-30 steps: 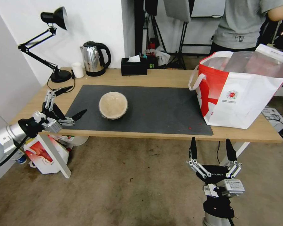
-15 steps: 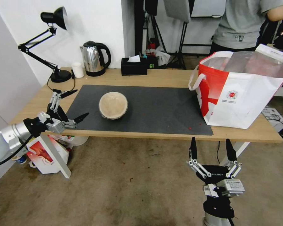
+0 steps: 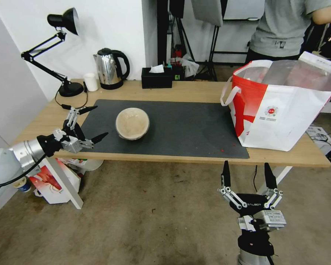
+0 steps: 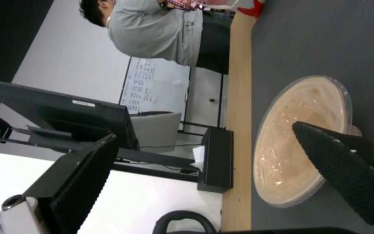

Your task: Pick up the trash from the table and place it into the takeout bag.

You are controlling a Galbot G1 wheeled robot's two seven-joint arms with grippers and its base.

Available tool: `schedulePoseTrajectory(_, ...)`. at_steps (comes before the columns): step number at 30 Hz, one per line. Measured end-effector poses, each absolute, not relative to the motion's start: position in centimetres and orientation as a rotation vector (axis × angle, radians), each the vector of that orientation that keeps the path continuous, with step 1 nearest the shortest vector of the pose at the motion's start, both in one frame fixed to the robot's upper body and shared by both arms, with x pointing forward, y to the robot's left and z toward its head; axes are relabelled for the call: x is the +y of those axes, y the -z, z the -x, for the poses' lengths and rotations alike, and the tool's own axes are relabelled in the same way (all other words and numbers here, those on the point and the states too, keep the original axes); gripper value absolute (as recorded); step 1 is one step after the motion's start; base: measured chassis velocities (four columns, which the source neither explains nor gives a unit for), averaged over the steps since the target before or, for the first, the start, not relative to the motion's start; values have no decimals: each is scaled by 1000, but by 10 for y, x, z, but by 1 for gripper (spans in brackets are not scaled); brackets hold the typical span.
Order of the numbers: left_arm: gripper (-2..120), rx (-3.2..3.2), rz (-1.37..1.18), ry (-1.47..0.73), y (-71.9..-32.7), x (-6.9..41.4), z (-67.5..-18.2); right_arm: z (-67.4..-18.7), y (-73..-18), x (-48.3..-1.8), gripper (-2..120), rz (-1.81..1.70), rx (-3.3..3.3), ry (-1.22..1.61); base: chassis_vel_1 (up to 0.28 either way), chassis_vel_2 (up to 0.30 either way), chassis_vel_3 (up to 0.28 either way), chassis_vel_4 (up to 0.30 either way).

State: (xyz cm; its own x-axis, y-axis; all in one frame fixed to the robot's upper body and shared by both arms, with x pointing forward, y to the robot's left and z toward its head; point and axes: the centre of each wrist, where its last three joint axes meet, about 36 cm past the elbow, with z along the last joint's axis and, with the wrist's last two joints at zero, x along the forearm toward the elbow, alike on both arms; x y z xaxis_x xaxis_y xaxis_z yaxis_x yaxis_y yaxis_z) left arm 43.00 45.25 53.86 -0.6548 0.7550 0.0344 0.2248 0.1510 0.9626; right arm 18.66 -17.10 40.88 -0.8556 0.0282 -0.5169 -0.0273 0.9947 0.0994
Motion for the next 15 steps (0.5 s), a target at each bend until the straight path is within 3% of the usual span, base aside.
schedulePoseTrajectory(15, 100, 1995, -956, -1535, -534, 454, -436, -187, -409, -171, 100, -1, 2594, -139, 0, 0, 0, 0)
